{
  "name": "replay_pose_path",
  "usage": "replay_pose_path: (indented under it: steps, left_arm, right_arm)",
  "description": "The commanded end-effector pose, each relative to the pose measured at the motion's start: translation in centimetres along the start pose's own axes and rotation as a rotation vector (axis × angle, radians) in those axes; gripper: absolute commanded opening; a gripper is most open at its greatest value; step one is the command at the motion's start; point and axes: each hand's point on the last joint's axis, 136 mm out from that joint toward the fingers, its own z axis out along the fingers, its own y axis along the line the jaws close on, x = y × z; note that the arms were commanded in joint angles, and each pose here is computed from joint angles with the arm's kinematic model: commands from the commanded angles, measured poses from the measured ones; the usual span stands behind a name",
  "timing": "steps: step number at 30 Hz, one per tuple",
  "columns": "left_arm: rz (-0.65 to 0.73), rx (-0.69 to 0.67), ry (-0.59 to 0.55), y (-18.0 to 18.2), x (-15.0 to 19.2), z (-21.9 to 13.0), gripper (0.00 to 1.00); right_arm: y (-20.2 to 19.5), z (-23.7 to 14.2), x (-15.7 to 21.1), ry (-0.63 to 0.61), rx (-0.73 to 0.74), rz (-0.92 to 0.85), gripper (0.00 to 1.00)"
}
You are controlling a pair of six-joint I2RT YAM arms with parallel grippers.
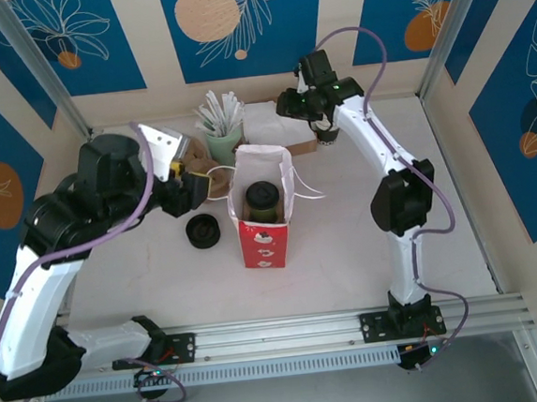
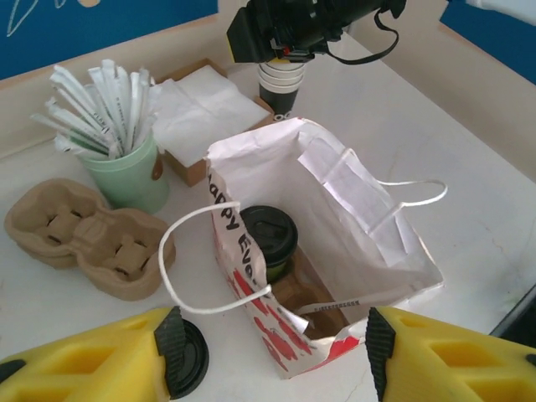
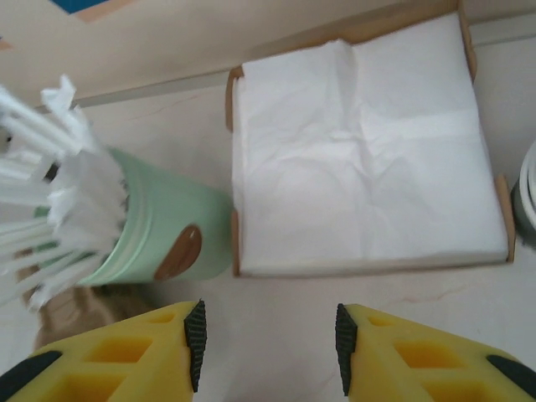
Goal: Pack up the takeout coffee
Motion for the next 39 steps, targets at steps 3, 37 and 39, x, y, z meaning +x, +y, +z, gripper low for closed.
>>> replay_pose_path:
  steps: [3,37,39]
  left_arm:
    - [-0.028,-0.026,-0.116,0.5,-1.2,0.2,0.64]
    - [-0.190,-0.016,-0.082,0.8,2.5,1.4,0.84]
    - [-0.188,-0.015,-0.081,0.8,2.5,1.4,0.84]
  right_arm:
    - [-0.7,3.4,-2.3,-0.073,0.081,-0.120,0.48]
    - [-6.1,19.2,1.9,-0.015,0.259,-0.458,0.81]
    - [-6.4,19.6,2.1,-0.017,0.271,-0.475,0.81]
